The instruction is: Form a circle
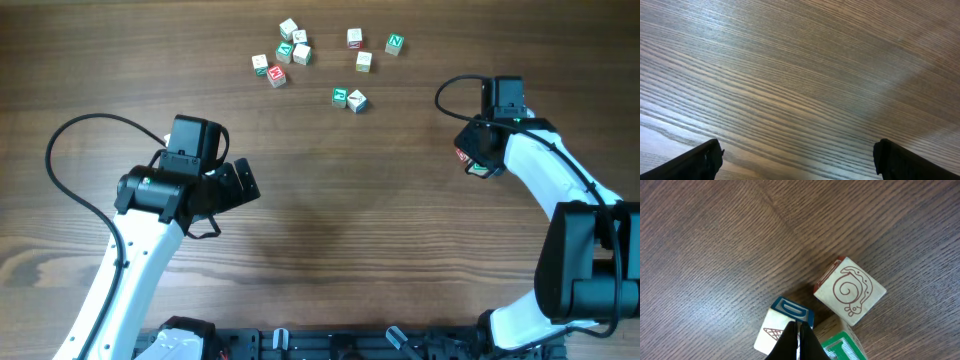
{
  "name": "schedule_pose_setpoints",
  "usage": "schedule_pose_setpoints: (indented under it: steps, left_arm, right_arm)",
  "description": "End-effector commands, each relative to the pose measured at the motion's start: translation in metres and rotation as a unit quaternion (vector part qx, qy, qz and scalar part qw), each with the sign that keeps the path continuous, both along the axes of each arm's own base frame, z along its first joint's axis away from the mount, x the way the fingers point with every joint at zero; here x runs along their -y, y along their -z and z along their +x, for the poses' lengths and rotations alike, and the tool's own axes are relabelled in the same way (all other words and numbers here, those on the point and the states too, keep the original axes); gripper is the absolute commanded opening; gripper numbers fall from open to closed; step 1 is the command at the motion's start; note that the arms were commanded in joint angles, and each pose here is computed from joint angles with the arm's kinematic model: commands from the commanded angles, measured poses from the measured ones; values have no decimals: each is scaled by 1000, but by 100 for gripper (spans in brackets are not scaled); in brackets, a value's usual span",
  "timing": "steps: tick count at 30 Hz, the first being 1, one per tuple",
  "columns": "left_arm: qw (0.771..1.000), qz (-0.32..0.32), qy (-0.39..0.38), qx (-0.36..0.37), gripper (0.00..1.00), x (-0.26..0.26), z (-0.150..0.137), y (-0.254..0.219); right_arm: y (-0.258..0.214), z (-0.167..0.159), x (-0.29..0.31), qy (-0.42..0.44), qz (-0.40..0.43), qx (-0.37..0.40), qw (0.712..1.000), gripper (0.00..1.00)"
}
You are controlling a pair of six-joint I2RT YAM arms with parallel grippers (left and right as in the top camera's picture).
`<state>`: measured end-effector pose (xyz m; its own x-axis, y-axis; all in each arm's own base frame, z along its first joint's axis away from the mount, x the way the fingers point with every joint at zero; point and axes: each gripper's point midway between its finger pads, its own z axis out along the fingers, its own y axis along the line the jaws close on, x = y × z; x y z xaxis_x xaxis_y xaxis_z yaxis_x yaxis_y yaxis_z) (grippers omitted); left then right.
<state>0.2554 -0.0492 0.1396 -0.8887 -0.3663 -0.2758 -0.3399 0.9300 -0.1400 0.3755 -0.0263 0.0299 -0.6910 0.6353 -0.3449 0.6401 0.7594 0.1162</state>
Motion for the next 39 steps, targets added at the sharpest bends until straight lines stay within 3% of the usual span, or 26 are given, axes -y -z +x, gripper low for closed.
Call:
schedule_pose_setpoints:
  steps: [1,27,39]
  left_arm:
    - [1000,-1,-1,0,100,-1,0,0]
    - [1000,-1,-1,0,100,-1,0,0]
    - [1000,-1,-1,0,100,-1,0,0]
  right_arm:
    - [0,7,1,-4,-3,5,1000,5]
    - [4,-1,5,5,-12,-18,1000,5]
    - [4,12,10,7,-14,6,1000,5]
